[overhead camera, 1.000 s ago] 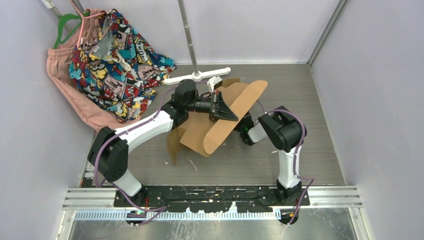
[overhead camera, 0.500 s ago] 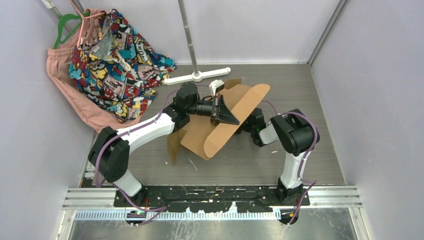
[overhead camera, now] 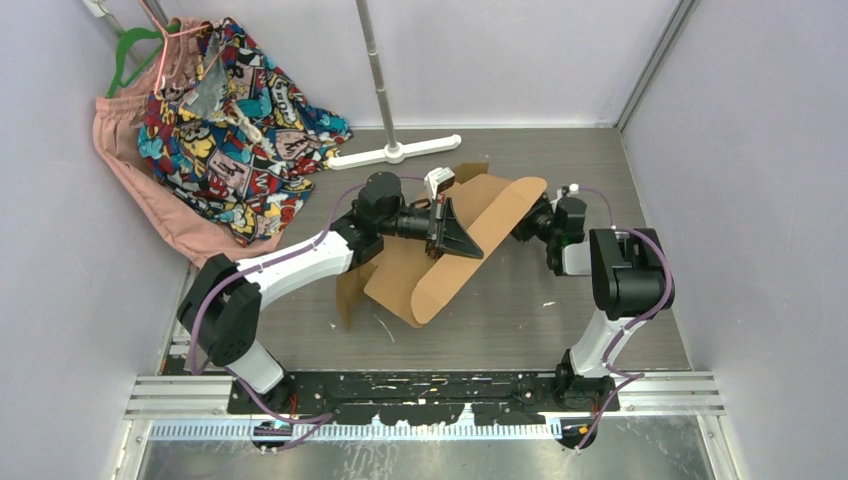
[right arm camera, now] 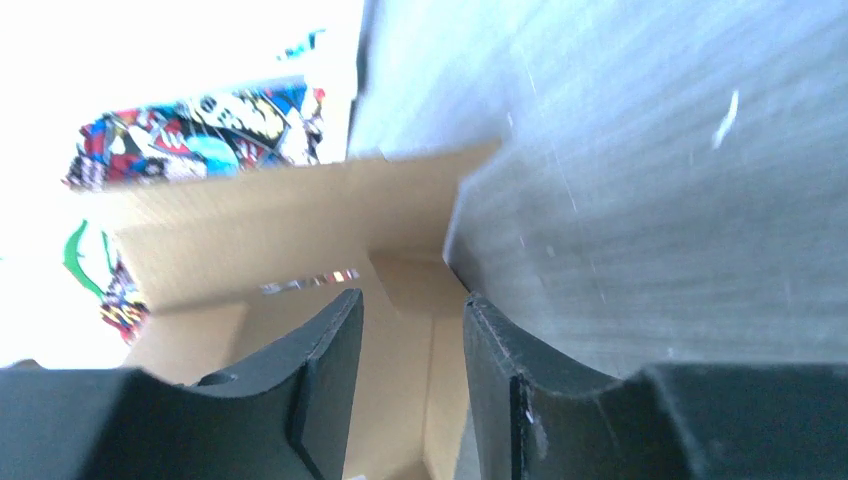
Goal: Fold the paper box
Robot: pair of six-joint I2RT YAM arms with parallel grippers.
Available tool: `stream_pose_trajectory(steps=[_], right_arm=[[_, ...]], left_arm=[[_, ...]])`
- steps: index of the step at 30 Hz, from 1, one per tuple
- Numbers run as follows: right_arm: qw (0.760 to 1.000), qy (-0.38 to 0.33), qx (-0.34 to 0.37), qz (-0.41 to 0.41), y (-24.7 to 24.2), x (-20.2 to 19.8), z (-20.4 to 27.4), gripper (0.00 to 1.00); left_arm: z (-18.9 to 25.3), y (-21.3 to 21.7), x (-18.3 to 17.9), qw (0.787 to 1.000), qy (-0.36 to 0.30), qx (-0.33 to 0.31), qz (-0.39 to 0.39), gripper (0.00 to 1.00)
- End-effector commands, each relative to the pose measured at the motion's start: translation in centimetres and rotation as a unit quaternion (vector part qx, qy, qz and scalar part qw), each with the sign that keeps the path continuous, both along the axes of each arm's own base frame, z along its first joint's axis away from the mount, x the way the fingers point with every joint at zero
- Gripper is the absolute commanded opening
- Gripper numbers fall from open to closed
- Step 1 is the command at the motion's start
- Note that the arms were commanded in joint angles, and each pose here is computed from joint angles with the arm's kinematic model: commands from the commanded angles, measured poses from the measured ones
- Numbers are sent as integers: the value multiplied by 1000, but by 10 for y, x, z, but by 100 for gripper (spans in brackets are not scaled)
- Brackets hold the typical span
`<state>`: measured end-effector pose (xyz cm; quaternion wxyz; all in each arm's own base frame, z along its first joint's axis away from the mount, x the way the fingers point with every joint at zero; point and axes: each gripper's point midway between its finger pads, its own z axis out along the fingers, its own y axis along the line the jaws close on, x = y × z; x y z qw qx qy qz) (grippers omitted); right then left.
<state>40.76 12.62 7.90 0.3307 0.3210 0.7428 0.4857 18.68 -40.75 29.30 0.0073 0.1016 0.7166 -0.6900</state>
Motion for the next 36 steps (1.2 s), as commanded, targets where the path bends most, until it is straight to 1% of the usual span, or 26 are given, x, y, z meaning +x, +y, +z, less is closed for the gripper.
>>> stream_pose_trajectory(steps=[1, 6, 10, 15, 21, 27, 28, 29, 36], right_arm=[[998, -60, 8, -20, -19, 41, 46, 47], [997, -70, 19, -33, -27, 78, 47, 48], [996, -74, 31, -25, -25, 102, 45, 47], [996, -76, 41, -4, -18, 119, 40, 47], [991, -112, 69, 26, -2, 124, 45, 48], [979, -159, 111, 68, 19, 129, 59, 47], [977, -160, 115, 87, 35, 124, 59, 48], [975, -163, 116, 94, 41, 121, 60, 48], [975, -168, 101, 106, 47, 94, 54, 47]], left_arm=[[6, -1, -8, 1000, -15, -14, -4, 2], [6, -3, -15, 1000, -14, -12, -7, 2], [5, -4, -19, 1000, -13, -11, -11, 2], [4, -7, -20, 1000, -12, -12, -13, 2], [3, -11, -22, 1000, -7, -16, -18, 2], [0, -11, -22, 1000, -1, -19, -18, 2], [-1, -11, -22, 1000, 0, -19, -18, 2], [-1, -11, -21, 1000, 1, -19, -18, 2], [-1, -11, -21, 1000, 0, -16, -18, 2]])
